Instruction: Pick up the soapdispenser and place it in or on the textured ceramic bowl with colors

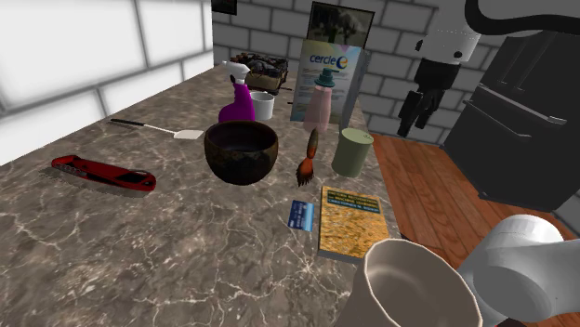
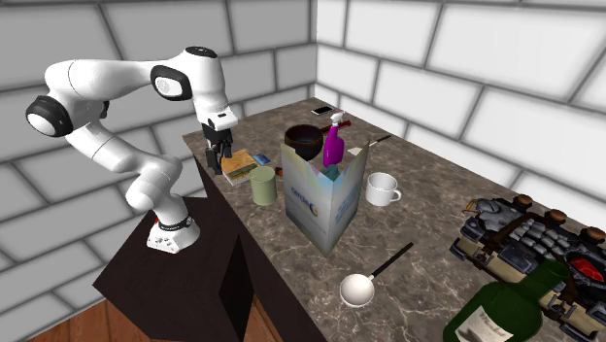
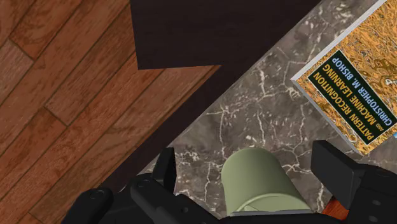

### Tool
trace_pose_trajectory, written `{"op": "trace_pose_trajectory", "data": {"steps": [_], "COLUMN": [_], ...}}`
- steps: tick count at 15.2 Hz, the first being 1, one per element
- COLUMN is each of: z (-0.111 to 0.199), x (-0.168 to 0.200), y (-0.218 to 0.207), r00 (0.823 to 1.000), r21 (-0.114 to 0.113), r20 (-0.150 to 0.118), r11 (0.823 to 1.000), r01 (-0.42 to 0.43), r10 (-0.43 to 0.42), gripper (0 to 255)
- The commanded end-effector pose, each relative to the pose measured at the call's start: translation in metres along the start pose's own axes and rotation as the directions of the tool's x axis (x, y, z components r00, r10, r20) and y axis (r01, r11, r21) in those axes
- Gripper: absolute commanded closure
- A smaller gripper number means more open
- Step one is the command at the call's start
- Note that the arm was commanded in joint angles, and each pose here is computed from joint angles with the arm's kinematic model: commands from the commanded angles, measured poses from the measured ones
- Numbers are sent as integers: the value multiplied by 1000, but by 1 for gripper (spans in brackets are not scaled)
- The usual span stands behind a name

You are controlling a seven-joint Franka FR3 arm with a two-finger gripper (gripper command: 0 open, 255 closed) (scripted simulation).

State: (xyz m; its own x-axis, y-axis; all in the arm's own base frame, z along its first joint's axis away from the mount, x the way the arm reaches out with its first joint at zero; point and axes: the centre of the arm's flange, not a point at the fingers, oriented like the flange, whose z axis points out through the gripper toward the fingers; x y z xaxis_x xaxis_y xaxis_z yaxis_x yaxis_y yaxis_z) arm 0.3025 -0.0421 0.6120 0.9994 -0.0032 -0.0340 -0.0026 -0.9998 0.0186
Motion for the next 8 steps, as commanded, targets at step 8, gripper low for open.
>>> {"op": "trace_pose_trajectory", "data": {"steps": [8], "z": [6], "x": [70], "y": [19], "r00": [990], "r21": [24], "r20": [-136], "r11": [1000], "r01": [-15], "r10": [18], "gripper": [0]}}
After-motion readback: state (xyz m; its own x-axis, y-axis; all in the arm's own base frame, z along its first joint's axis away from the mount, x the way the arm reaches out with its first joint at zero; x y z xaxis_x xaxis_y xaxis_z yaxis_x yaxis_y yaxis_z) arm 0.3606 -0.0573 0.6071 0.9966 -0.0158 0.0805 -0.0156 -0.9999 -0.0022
